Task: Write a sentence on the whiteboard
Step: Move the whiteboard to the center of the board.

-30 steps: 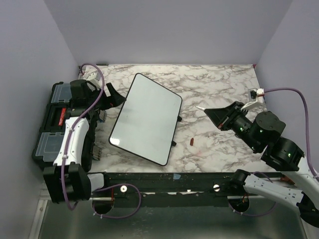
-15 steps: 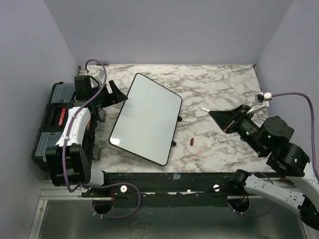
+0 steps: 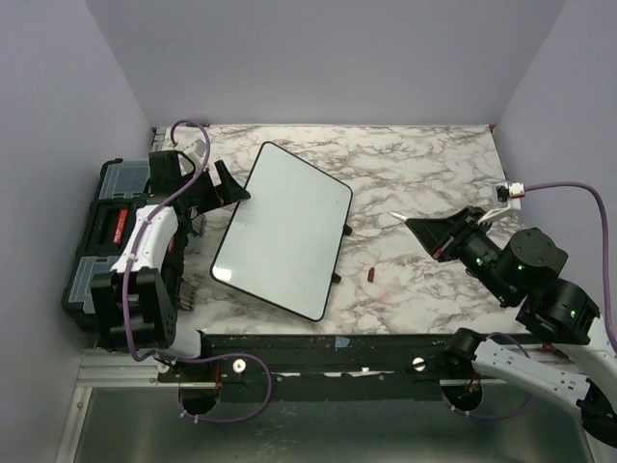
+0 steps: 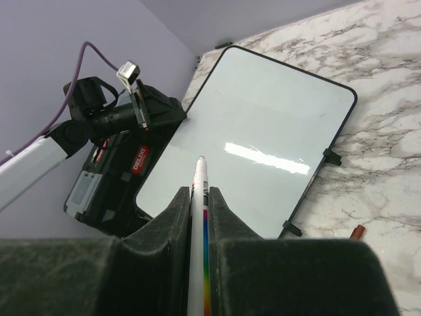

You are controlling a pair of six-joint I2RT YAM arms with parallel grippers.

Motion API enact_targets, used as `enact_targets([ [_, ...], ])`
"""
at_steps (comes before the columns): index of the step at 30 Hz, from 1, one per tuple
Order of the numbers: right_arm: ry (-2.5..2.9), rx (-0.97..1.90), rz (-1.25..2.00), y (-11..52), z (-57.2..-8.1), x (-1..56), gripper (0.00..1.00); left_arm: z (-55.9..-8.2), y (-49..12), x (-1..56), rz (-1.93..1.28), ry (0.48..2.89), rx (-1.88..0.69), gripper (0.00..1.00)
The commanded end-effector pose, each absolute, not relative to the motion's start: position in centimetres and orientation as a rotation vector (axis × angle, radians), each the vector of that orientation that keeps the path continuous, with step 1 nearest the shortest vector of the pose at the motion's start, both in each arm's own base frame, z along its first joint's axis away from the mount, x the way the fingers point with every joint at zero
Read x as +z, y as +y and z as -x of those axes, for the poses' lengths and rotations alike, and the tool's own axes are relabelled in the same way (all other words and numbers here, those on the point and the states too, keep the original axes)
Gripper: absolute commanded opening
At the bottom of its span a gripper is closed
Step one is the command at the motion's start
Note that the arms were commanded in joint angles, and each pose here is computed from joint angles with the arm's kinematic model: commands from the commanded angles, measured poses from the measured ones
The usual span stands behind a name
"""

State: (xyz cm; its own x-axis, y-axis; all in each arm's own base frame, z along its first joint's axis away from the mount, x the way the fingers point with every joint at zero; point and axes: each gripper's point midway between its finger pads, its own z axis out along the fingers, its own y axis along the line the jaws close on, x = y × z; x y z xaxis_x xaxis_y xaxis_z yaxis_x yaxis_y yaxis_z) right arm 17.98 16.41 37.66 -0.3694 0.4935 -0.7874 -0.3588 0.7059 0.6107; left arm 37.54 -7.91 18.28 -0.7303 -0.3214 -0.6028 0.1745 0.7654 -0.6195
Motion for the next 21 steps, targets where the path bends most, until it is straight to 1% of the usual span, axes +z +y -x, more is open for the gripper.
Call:
enact_targets([
  [1, 1.741, 0.845, -0.104, 15.7, -18.2, 36.9, 0.01, -37.6, -8.2, 17.4, 0.080, 2.232, -0.920, 0.89],
  [3, 1.741, 0.840, -0.103, 15.7, -18.2, 36.9, 0.01, -37.5, -8.5, 17.2, 0.075, 2.231, -0.948, 0.84],
  [7, 1.746, 0.837, -0.101, 15.8, -18.3, 36.6, 0.01, -37.3, -9.7, 17.1, 0.032, 2.232, -1.007, 0.72],
  [10, 1.748, 0.837, -0.100, 15.8, -18.3, 36.5, 0.01, -37.0, -11.0, 17.4, -0.035, 2.228, -1.063, 0.66],
  [15, 1.747, 0.837, -0.097, 15.7, -18.2, 36.5, 0.01, -37.2, -11.9, 17.5, -0.084, 2.239, -1.076, 0.53],
  [21, 1.751, 0.829, -0.096, 15.6, -18.1, 36.3, 0.00, -37.3, -13.4, 17.3, -0.181, 2.275, -1.076, 0.50],
])
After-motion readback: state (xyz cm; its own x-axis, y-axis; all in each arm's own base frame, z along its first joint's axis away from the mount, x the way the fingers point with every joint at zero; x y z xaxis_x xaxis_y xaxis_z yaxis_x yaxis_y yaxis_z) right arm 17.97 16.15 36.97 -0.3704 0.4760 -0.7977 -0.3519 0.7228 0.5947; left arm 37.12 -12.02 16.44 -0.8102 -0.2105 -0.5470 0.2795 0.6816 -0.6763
